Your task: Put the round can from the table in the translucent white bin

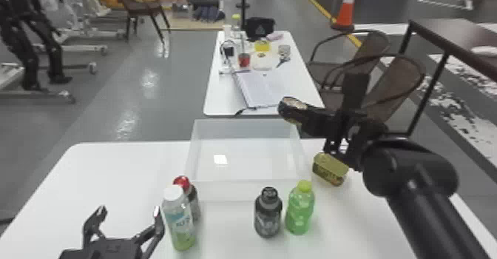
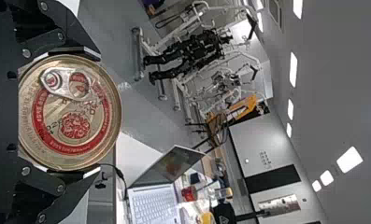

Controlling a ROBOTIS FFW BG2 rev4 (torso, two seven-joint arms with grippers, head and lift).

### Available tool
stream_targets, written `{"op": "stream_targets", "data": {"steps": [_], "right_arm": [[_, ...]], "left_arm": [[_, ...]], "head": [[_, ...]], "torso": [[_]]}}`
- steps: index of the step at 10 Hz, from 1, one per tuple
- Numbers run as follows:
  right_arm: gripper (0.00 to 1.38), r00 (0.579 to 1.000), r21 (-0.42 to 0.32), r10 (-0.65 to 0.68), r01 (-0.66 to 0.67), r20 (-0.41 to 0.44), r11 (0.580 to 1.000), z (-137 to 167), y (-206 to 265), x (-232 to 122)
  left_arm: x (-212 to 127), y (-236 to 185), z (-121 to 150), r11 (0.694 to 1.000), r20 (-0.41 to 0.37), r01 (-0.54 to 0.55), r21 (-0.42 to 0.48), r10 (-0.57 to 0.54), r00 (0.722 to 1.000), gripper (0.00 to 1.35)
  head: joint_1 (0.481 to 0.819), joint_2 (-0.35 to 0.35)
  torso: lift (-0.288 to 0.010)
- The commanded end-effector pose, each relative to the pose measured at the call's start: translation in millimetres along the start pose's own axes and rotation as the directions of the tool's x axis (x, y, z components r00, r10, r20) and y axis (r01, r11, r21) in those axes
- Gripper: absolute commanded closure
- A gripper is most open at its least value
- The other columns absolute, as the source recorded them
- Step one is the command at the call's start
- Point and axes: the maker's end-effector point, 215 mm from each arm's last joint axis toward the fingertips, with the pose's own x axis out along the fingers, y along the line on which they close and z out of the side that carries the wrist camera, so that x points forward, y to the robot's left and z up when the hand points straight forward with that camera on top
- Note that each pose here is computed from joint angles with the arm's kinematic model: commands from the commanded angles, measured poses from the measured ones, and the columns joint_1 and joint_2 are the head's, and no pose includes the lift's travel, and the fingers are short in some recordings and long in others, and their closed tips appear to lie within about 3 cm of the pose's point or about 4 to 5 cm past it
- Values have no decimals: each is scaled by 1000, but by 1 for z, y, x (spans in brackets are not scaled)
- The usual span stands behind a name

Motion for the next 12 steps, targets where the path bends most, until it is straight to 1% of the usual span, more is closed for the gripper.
{"op": "stream_targets", "data": {"steps": [1,3,5,7,9,10,12], "right_arm": [[1049,995,24,73,-72,-74,997,-26,13,8],[1049,974,45,158,-152,-160,987,-62,29,15],[1049,965,72,163,-151,-205,986,-88,26,14],[1049,957,101,144,-121,-253,987,-116,14,11],[1047,955,123,134,-105,-266,987,-127,7,9],[1016,957,140,127,-93,-262,986,-130,4,8],[591,963,131,121,-91,-241,987,-125,3,11]], "left_arm": [[1,-2,0,1000,0,1,-6,-1,1000,190],[2,-3,-2,1000,-4,3,-7,-3,1000,190],[3,-5,-2,1000,-4,5,-10,-5,1000,190],[3,-7,-2,1000,-5,7,-13,-7,1000,190],[4,-7,-2,1000,-5,7,-13,-7,1000,190],[4,-7,-2,1000,-5,8,-13,-8,1000,190],[3,-7,-2,1000,-5,7,-13,-7,1000,190]], "head": [[549,0],[549,0],[549,0],[549,0],[549,0],[549,0],[549,0]], "torso": [[-100],[-100],[-100],[-100],[-100],[-100],[-100]]}}
